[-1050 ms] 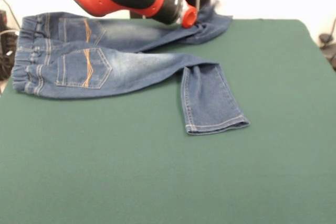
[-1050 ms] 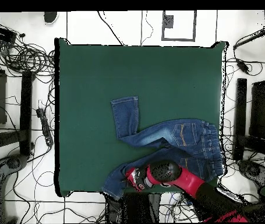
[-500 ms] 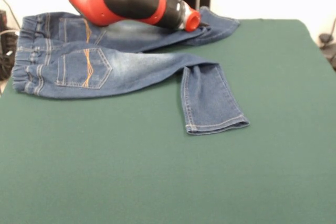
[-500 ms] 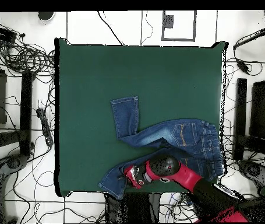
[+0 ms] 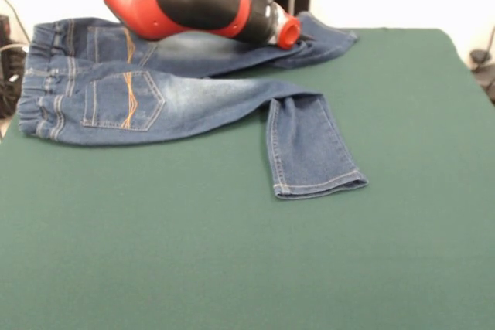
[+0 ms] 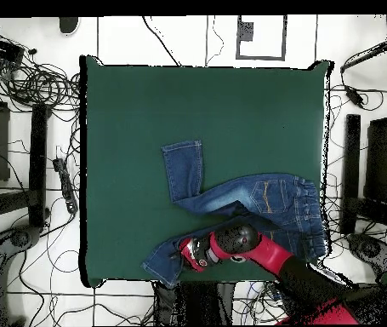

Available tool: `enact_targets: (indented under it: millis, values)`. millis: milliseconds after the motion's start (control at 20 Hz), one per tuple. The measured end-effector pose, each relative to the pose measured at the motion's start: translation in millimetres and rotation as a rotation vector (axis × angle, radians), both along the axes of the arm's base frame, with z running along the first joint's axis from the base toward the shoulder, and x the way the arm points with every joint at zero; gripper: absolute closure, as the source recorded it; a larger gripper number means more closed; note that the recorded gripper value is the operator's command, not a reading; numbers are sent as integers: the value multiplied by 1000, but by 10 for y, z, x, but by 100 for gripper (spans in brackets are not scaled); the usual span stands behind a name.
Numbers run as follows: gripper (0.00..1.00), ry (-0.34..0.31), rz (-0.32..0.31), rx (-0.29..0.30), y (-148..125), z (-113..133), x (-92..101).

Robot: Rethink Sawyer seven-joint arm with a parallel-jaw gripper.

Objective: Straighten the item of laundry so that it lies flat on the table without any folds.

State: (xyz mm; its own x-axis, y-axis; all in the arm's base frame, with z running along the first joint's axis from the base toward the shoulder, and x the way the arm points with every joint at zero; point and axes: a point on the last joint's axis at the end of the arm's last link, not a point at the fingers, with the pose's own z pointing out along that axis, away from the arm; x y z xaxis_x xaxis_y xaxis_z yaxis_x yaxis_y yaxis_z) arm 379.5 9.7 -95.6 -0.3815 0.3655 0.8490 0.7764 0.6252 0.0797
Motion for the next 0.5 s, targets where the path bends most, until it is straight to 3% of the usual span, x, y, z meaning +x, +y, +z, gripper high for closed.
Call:
enact_targets:
  millis: [350,500]
  values:
    - [0,-119,5,-32,202,95,248]
    - [0,-214,-33,-57,297,183,436]
